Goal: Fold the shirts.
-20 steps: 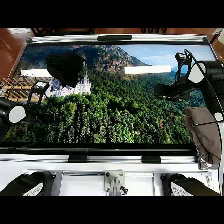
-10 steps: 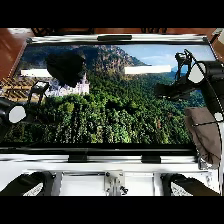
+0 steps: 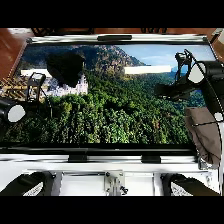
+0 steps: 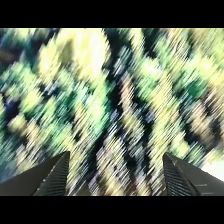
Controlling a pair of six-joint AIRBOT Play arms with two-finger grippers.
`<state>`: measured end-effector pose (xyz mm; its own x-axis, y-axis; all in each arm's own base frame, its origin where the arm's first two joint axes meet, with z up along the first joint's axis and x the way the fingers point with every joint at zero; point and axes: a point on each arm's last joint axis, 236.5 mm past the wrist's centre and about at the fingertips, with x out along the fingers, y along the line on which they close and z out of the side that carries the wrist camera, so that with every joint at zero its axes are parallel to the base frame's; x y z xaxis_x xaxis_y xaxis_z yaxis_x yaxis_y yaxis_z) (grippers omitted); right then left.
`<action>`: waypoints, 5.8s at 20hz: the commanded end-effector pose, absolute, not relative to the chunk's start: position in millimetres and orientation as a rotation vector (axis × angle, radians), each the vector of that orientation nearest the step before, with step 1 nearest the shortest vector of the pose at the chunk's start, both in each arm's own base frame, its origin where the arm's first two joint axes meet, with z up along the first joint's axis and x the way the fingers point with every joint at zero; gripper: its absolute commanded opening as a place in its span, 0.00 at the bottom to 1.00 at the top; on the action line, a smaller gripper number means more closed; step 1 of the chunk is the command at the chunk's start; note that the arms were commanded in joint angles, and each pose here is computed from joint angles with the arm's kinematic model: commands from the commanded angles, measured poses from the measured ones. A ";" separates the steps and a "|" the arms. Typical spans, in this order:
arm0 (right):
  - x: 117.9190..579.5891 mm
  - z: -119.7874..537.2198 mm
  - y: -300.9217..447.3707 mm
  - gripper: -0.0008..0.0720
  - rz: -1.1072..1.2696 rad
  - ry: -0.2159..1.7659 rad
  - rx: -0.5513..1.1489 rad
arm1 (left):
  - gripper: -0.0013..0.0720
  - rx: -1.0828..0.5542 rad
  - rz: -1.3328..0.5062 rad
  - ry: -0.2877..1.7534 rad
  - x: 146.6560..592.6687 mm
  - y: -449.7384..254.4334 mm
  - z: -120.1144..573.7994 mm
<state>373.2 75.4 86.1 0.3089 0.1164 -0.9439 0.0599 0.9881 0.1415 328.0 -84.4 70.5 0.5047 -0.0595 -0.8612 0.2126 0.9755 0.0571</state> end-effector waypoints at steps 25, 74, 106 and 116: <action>363.7 95.0 125.3 0.75 0.219 1.286 0.300 | 1.00 -0.190 0.044 1.166 595.9 -21.5 -64.0; 214.6 328.7 -42.6 0.76 -0.239 0.690 0.036 | 1.00 -0.049 -0.789 1.005 250.2 -392.9 152.2; 201.7 -1.1 99.4 0.76 0.188 1.566 0.264 | 0.99 -0.359 -0.561 1.690 222.7 -165.0 -85.0; 215.5 -44.9 92.9 0.76 0.141 1.672 0.226 | 0.06 -0.419 -0.617 1.689 224.3 -182.0 -83.0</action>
